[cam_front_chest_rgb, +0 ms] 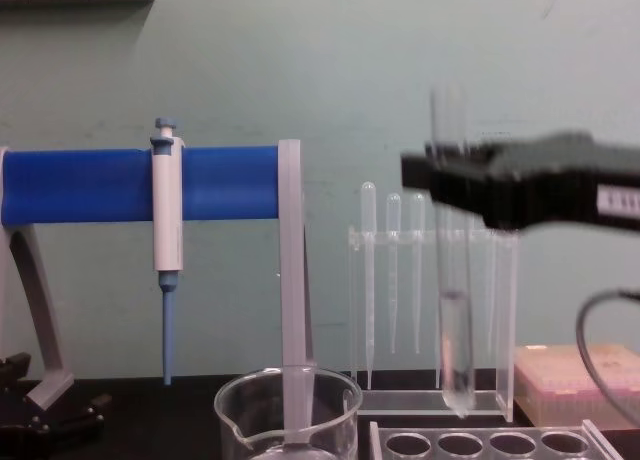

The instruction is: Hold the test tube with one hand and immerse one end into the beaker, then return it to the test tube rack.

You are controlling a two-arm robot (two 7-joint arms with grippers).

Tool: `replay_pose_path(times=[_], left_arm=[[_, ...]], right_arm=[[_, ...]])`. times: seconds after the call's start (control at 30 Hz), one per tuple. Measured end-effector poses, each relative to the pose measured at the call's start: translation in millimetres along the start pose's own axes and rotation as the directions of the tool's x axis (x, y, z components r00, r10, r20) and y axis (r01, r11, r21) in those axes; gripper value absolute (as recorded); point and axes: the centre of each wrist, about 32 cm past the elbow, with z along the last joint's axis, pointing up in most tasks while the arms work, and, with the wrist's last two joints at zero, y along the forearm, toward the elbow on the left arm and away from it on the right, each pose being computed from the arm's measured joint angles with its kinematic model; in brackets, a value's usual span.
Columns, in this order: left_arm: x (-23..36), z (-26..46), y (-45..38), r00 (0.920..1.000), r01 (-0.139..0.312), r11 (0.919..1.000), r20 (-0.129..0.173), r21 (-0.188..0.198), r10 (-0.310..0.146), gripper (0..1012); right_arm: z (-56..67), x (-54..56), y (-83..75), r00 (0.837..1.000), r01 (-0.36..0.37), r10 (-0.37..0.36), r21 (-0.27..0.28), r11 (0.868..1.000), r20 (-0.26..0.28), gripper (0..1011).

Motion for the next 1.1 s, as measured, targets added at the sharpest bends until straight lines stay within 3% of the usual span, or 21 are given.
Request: replay_pose_path(times=[0.27, 1.1], left_arm=[[0.0, 0.0, 0.0, 1.0, 0.0, 1.0, 0.0, 0.0, 0.0, 1000], [0.0, 0.0, 0.0, 1.0, 0.0, 1.0, 0.0, 0.0, 0.0, 1000]], right_arm=[[-25.6, -0.2, -0.3, 1.0, 0.009, -0.009, -0.016, 1.0, -0.027, 225], [-60.3, 5.9, 2.8, 0.998, 0.038, -0.039, -0.034, 0.999, -0.045, 224]])
